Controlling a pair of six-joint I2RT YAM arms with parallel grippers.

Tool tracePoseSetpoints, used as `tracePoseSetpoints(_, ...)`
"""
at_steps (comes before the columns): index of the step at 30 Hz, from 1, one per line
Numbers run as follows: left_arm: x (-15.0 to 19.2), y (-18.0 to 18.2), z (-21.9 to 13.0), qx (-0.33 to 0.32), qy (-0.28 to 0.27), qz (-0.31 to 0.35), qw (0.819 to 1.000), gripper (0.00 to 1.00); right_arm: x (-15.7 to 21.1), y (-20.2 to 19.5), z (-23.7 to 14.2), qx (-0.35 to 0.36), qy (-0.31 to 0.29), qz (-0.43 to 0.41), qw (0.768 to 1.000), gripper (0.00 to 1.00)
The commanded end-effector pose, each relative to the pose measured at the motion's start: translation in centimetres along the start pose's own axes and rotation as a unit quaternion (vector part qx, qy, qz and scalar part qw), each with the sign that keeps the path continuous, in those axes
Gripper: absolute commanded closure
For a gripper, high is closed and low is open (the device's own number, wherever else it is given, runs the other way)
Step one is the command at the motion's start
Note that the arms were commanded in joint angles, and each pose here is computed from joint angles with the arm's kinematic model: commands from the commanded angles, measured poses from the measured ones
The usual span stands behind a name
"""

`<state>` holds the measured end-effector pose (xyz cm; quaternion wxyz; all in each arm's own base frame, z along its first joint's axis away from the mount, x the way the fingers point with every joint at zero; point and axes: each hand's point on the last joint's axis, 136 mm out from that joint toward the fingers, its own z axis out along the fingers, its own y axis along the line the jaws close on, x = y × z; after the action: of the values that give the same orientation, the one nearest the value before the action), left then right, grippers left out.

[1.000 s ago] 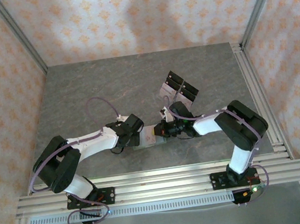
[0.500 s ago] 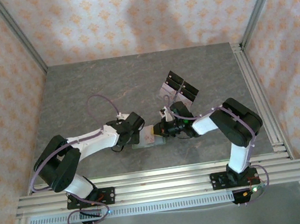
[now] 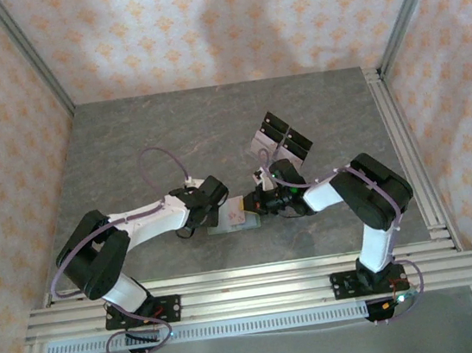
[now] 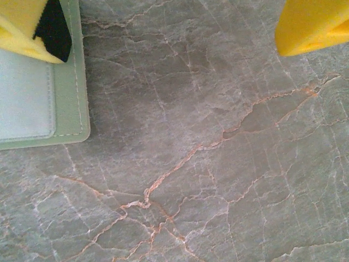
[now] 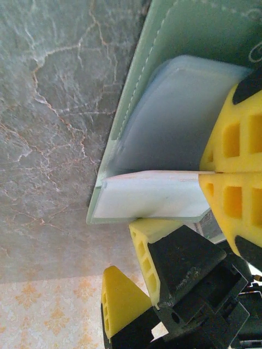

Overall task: Put the credit cards into the card holder
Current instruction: Insert the credit card into the card slot.

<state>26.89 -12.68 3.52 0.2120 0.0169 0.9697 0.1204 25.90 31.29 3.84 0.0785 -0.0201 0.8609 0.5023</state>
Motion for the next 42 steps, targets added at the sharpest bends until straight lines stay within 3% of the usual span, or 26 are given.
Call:
tracePoseSetpoints(1,0.9,1.2,0.7,-0.029,0.01,0.01,0.999,0.03,0.6,-0.8,-0.3,0.011,0.008,-0.007,1.0,1.0)
tracePoseSetpoints(32,1.3,0.9,1.1,-0.024,0.019,0.005,1.0,0.07,0.7,-0.3,0.2,0.023,0.024,-0.024,0.999,1.0)
tracePoseSetpoints(42,-0.9,2.5,-1.4,-0.038,-0.037,-0.034,0.998,0.03,0.4,0.5,0.2,0.0,0.014,-0.017,1.0,1.0)
